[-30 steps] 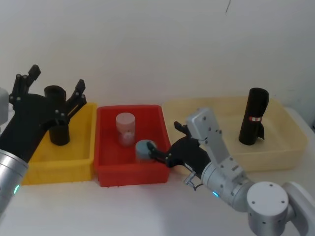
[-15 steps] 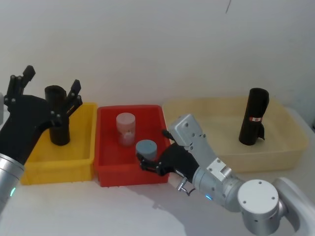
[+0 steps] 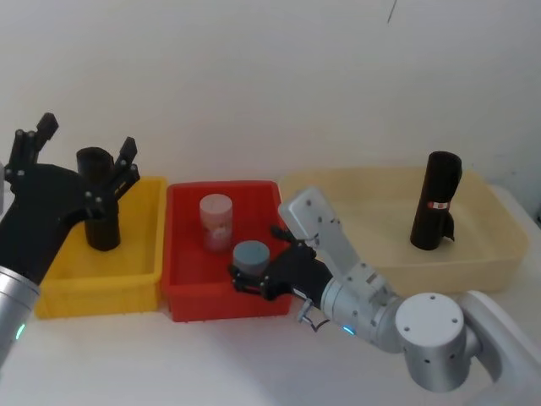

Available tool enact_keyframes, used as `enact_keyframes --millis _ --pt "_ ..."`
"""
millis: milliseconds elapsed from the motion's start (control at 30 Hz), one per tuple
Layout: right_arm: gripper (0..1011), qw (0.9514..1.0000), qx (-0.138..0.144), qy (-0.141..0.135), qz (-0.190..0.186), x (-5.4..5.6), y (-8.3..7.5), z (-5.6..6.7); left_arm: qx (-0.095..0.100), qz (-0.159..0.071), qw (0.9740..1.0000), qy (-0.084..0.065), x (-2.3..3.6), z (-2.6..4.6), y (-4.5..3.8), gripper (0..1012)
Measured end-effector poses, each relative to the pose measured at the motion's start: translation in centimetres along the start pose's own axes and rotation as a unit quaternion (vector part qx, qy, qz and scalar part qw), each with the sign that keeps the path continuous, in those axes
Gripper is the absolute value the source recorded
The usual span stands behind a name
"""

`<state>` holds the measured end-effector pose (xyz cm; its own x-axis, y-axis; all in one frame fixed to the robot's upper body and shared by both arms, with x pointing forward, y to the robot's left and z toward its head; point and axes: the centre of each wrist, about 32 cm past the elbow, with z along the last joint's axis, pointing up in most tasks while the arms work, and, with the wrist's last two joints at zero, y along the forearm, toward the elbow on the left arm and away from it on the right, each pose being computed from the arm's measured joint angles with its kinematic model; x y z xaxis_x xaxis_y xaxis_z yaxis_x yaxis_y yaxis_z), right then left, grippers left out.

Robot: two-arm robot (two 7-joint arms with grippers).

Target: Pick up the garbage bag with the one hand and transfer it to the other hand.

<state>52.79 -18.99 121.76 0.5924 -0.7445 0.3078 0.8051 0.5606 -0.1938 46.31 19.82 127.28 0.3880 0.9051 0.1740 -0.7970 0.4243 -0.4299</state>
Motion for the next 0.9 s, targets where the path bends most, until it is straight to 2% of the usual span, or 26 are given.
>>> enact_keyframes --millis 533,900 --pt "1001 0.9989 -0.032 0.034 0.002 0.7 2.0 0.1 0.0 0.001 1.0 -0.001 0.02 0.02 0.05 1000" --pt "1001 0.998 -0.042 0.048 0.001 0.9 2.7 0.2 0.0 0.001 1.0 0.0 0.01 0.03 0.06 1000"
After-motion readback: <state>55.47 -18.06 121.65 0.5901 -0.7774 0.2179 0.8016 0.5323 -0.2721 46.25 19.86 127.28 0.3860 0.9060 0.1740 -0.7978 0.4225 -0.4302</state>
